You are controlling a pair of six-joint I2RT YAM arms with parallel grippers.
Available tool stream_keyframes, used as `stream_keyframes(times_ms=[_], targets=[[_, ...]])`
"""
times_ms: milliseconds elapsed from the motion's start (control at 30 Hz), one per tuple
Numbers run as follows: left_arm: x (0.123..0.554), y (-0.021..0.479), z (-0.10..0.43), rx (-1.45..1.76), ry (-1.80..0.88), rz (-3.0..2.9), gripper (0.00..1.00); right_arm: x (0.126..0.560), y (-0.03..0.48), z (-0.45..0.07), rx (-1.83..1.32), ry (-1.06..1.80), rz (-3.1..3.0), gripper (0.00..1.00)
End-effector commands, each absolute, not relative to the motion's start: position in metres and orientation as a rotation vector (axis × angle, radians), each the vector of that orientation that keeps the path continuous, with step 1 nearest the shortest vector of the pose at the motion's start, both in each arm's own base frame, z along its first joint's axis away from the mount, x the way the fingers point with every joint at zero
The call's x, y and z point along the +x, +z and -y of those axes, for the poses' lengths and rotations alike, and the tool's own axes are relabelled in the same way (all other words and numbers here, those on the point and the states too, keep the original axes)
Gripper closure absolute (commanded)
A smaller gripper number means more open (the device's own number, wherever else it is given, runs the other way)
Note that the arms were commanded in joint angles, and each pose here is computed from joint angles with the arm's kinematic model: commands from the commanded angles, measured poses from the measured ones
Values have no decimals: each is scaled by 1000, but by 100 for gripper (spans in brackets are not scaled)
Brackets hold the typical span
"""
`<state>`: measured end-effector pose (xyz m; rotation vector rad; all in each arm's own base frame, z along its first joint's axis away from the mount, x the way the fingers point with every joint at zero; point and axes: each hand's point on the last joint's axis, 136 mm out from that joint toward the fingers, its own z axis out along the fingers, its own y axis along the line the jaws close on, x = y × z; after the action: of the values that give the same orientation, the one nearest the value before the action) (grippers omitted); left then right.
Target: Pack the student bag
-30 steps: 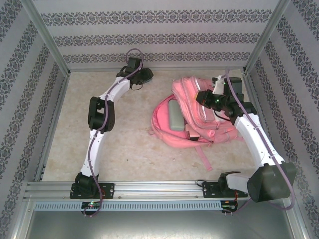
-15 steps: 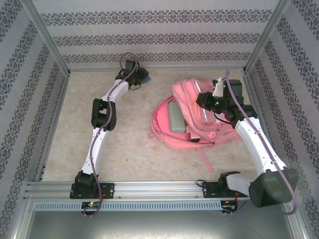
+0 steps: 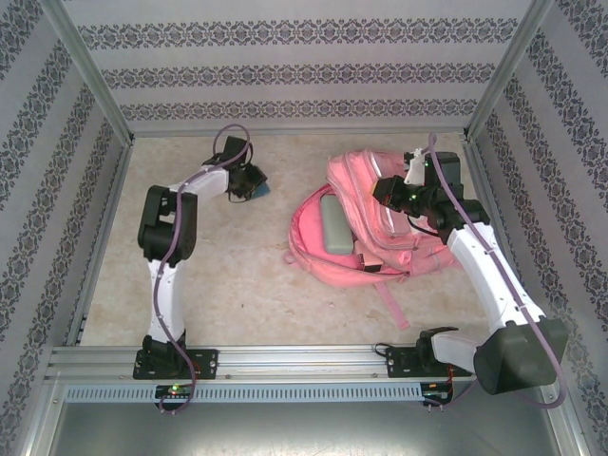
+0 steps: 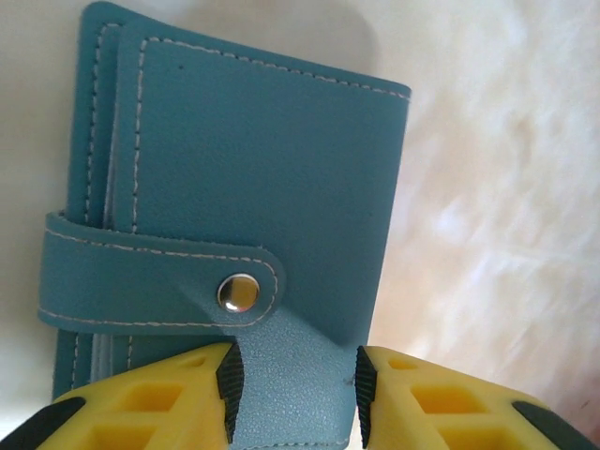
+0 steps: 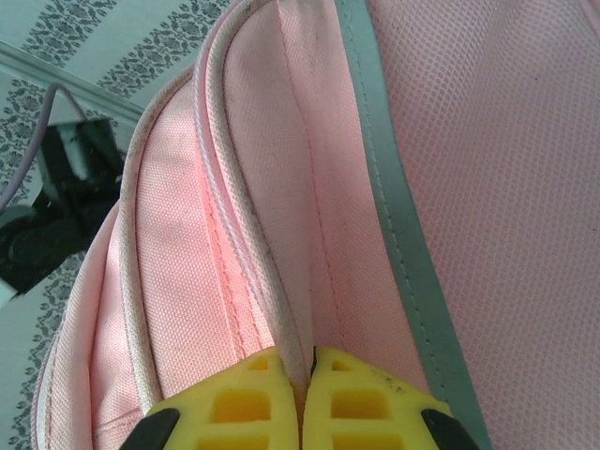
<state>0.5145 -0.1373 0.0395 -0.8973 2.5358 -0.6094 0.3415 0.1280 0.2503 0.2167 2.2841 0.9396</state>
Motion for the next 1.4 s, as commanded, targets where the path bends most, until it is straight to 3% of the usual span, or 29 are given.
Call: stream_keyframes(times_ms=[0, 200, 367, 967, 1367], targets=[[444, 12, 127, -843, -435, -2707, 59, 343, 254, -139, 159, 1004, -2262, 100], [368, 16, 119, -718, -312, -2812, 57, 352, 253, -145, 135, 1040, -2255, 100], [340, 23, 123, -578, -226, -2876, 53, 353, 260, -144, 133, 1041, -2240, 100], [353, 93, 147, -128, -23, -2825, 36, 340, 267, -136, 146, 988, -2232, 97], [350, 86, 163, 94, 178, -2855, 37, 336, 261, -135, 160, 994, -2236, 95]])
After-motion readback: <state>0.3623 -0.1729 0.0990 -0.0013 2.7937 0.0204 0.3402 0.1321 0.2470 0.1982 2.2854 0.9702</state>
